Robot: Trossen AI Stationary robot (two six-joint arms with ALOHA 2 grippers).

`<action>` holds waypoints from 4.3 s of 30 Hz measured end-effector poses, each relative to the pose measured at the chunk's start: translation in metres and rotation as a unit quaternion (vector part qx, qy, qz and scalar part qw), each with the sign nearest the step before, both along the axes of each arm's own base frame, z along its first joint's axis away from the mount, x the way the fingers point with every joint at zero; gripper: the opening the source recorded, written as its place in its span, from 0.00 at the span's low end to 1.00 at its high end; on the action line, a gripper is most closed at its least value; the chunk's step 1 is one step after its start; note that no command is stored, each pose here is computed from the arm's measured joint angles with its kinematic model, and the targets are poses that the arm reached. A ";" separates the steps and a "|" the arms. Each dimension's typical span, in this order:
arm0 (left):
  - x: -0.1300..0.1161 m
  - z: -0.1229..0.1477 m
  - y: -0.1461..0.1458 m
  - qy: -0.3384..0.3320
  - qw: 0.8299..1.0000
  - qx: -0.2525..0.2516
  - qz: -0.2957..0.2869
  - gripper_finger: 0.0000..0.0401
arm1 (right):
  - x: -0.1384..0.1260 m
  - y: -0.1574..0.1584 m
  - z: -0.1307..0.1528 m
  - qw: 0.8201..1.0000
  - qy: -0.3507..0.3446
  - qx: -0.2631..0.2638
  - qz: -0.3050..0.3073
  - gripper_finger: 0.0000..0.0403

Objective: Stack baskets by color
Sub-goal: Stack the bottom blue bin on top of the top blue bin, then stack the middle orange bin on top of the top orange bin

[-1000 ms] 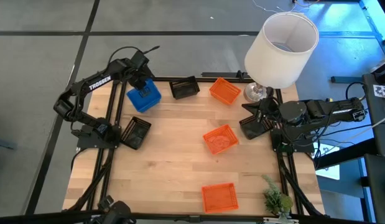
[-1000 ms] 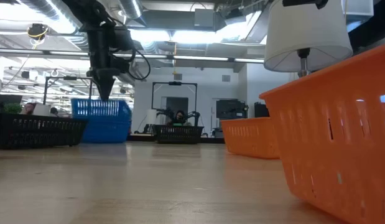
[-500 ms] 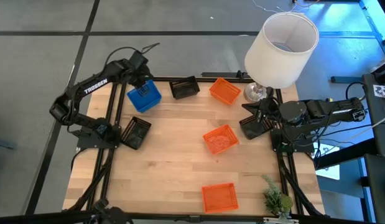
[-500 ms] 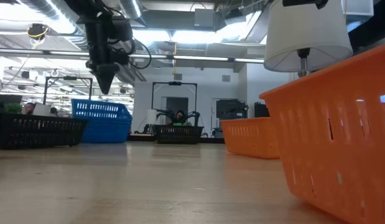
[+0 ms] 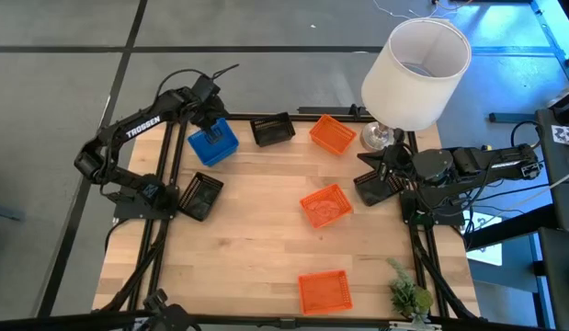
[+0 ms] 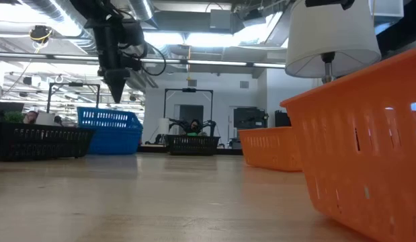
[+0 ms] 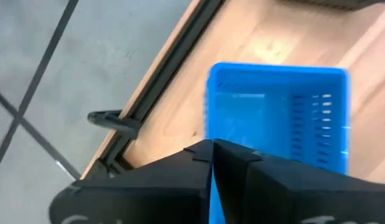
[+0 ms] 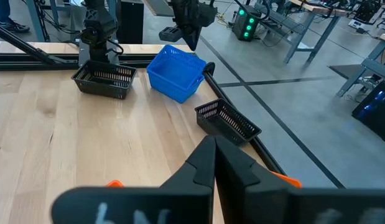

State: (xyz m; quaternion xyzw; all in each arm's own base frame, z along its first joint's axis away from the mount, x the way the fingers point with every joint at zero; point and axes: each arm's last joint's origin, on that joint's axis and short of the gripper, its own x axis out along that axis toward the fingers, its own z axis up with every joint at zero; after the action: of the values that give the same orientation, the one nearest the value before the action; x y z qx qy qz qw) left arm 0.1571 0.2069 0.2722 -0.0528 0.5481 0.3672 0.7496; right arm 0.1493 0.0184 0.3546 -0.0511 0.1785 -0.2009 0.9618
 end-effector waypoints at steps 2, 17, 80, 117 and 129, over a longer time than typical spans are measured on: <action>-0.003 -0.005 0.001 0.000 1.000 -0.007 0.004 0.00 | 0.000 0.000 0.000 1.000 0.000 0.000 0.000 0.02; -0.016 -0.036 0.001 0.007 0.999 -0.029 0.015 0.00 | 0.000 0.000 0.000 1.000 -0.002 0.000 0.000 0.02; -0.013 0.066 -0.228 -0.182 0.964 -0.193 -0.018 0.00 | 0.183 0.003 -0.089 0.859 0.461 0.038 0.220 0.47; -0.013 0.066 -0.227 -0.188 0.967 -0.173 -0.014 0.00 | 0.222 -0.040 -0.185 0.793 0.583 0.113 0.136 0.03; -0.011 0.067 -0.227 -0.191 0.968 -0.161 -0.036 0.00 | 0.235 -0.084 -0.088 0.825 0.564 0.023 -0.025 0.01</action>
State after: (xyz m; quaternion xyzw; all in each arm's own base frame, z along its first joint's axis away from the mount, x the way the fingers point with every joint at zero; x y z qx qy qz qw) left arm 0.1461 -0.0204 0.3391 -0.2220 0.4478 0.2301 0.8350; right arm 0.3839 -0.0657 0.2664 -0.1287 0.6953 -0.1572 0.6894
